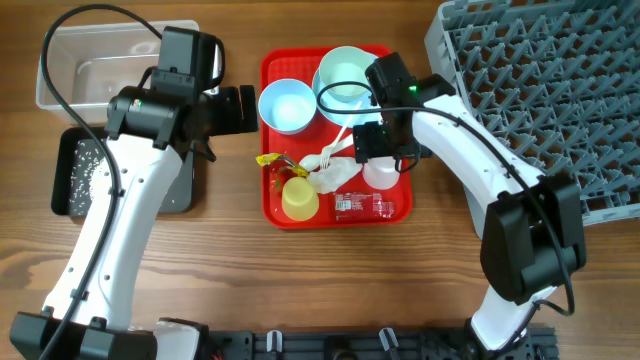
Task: Sort waste into correct bins and load items into the dishwasher rack
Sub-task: 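Reach the right gripper to the white cup and grasp it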
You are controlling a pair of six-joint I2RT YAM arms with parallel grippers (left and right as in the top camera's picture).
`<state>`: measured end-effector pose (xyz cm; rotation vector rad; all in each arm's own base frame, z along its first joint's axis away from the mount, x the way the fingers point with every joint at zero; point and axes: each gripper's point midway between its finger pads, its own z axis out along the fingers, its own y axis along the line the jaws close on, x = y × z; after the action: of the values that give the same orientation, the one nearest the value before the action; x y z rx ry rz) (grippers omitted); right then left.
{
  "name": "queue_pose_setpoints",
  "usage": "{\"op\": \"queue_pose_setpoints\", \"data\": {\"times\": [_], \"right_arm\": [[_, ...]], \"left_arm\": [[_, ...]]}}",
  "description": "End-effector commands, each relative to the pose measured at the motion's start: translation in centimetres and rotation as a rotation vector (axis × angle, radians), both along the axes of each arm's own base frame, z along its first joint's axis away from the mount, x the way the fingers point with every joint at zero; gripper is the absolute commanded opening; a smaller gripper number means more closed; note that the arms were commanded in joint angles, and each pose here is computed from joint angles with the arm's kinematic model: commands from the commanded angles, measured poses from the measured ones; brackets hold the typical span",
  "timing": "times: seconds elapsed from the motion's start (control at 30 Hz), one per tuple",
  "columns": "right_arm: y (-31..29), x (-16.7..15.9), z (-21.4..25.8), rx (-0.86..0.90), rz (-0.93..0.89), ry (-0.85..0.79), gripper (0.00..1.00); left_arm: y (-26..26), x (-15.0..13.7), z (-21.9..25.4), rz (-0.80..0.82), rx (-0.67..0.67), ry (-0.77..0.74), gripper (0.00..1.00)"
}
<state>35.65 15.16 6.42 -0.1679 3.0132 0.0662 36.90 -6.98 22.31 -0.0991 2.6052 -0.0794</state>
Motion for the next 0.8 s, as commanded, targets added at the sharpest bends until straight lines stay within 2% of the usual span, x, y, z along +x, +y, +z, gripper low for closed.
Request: {"op": "queue_pose_setpoints", "data": {"times": [0.0,0.27,0.43,0.57,0.77], "right_arm": [[-0.44,-1.06,-1.72,-0.013,-0.015,0.048,0.93],[-0.52,-1.22,-2.56,-0.011,-0.029,0.046,0.81],[-0.55,-1.30,-2.58,-0.012,-0.028,0.049,0.66],[-0.61,-1.44,-2.59,-0.015,-0.028,0.055,0.49],[-0.69,-1.59,-2.26,-0.015,-0.030,0.064,0.34]], "left_arm": [[-0.05,0.13,-0.31,0.013,-0.017,0.010,1.00],[-0.05,0.12,-0.31,0.013,-0.017,0.011,1.00],[-0.04,0.09,-0.34,0.013,-0.016,0.013,1.00],[-0.04,0.09,-0.34,0.013,-0.016,0.013,1.00],[-0.04,0.09,-0.33,0.013,-0.016,0.012,1.00]]}}
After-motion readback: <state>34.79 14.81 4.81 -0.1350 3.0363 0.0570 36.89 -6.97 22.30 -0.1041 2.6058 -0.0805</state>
